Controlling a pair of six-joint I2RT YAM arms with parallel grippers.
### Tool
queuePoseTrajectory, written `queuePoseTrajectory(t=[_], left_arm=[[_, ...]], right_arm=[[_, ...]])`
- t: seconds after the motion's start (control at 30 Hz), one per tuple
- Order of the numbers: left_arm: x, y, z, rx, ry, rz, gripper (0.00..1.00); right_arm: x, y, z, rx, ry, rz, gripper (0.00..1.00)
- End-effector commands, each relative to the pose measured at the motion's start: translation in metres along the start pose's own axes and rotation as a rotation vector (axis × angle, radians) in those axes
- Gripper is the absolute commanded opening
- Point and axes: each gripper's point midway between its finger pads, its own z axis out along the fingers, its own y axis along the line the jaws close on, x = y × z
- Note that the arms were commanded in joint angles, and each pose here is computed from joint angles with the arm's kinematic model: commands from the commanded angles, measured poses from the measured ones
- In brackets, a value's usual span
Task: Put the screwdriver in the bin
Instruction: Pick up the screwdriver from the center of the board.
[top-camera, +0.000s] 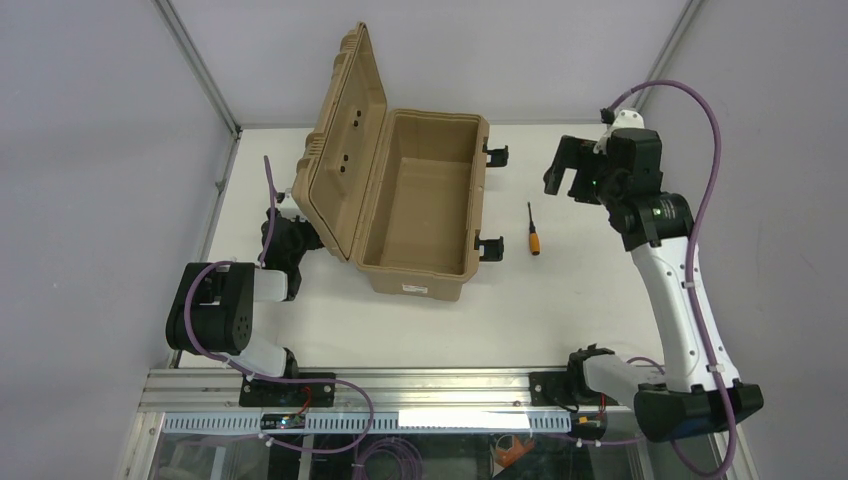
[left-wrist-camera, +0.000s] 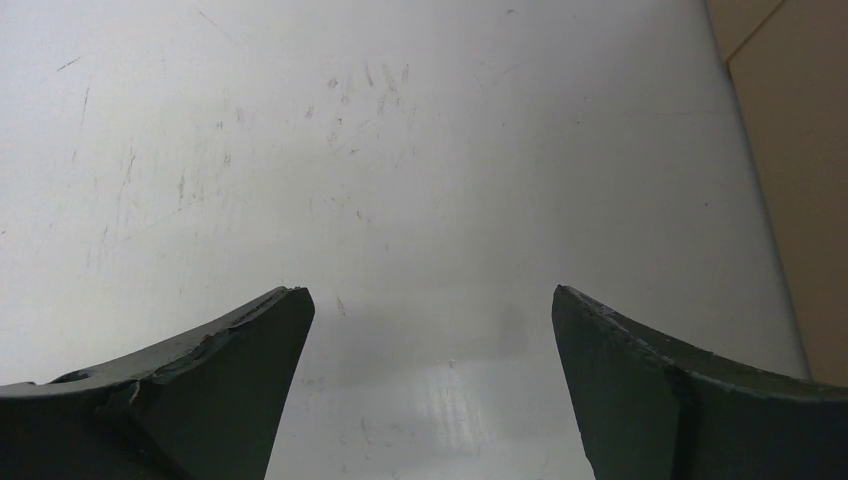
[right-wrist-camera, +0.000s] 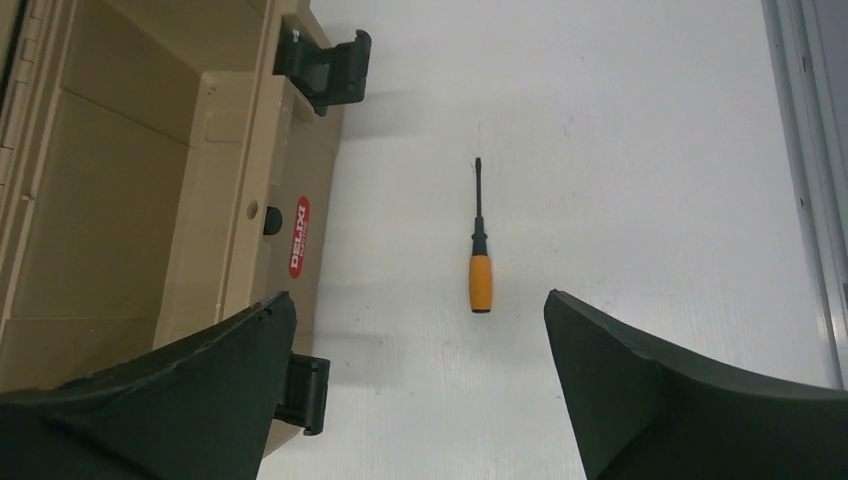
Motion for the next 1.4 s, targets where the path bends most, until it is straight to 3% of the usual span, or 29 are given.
queuePoseTrajectory(t=[0.0,0.47,0.83,1.37], left_arm=[[-0.019,-0.003,-0.002,0.021,-0.064,-0.01,0.99],[-0.019,-0.003,-0.002,0.021,-0.064,-0.01,0.99],[-0.019,-0.003,-0.002,0.021,-0.063,-0.01,0.99],[-0.019,-0.003,-0.002,0.021,-0.063,-0.01,0.99]], right_arm=[[0.0,-0.003,0.003,0.032,0.072,-0.033,0.99],[0.041,-0.006,0.057,0.061,0.306,-0.031,0.99],[0.1,-0.023,0.112,0.099,0.477,0.001,0.96],[0.183,-0.049,0.162,0.188,0.671,0.006,0.83]])
